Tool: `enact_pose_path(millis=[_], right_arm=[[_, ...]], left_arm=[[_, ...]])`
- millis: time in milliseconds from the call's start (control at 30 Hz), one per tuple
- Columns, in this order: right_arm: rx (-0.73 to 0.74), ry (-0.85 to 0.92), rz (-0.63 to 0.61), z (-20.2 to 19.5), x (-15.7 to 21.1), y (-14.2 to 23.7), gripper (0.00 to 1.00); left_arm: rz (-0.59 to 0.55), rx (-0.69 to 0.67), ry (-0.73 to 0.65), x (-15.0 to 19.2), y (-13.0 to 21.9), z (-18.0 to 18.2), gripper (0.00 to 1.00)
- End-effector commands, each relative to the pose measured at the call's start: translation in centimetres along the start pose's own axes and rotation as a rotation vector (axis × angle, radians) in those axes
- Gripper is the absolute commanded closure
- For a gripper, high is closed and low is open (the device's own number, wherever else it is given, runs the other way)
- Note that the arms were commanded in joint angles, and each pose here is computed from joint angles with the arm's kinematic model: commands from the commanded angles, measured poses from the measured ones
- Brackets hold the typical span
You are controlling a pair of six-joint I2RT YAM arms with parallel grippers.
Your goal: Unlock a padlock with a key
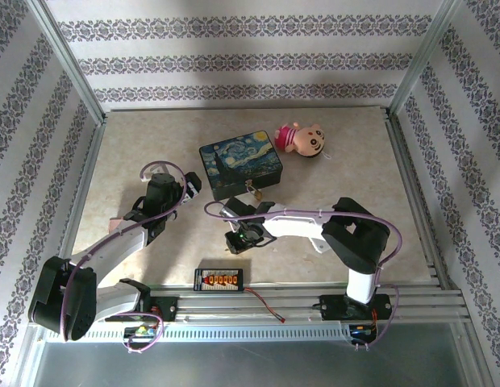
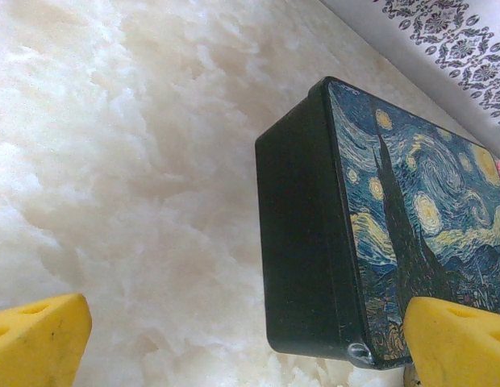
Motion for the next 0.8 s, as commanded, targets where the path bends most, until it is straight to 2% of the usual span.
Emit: enact_pose_path(millis=[0,300,567,767], right_arm=[[0.005,0.005,-0.009,0.3,0.4,1.0,0.83],[0.008,-0.014,-0.063,0.3,0.4,2.6,1.0],[0.016,-0.064,-0.204,0.2,-0.4,5.8,1.0],[0.024,-0.153,-0.31,-1.6,-0.7,8.4,1.0]], left_arm=[[-0.008,-0.029,0.016,-0.2,0.3,0.5,0.01],[-0.015,-0.005,0.004,-0.5,0.7,0.1,0.01],[-0.022,0.028,-0.007,-0.8,1.0,-0.3,0.01],[-0.053,0.103,0.034,-1.3,1.1,-0.7,0.01]])
Point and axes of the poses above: each hand's point on the last joint's axis, 136 mm out from that joint toward the fingers, its own y axis back along the fingers, its own z axis along the line the jaws close on, x = y × z, the point moved 8 cm from there along y, back along the fingers, and after that the axes turned 4 degrees about -y, right-handed, at the moved point
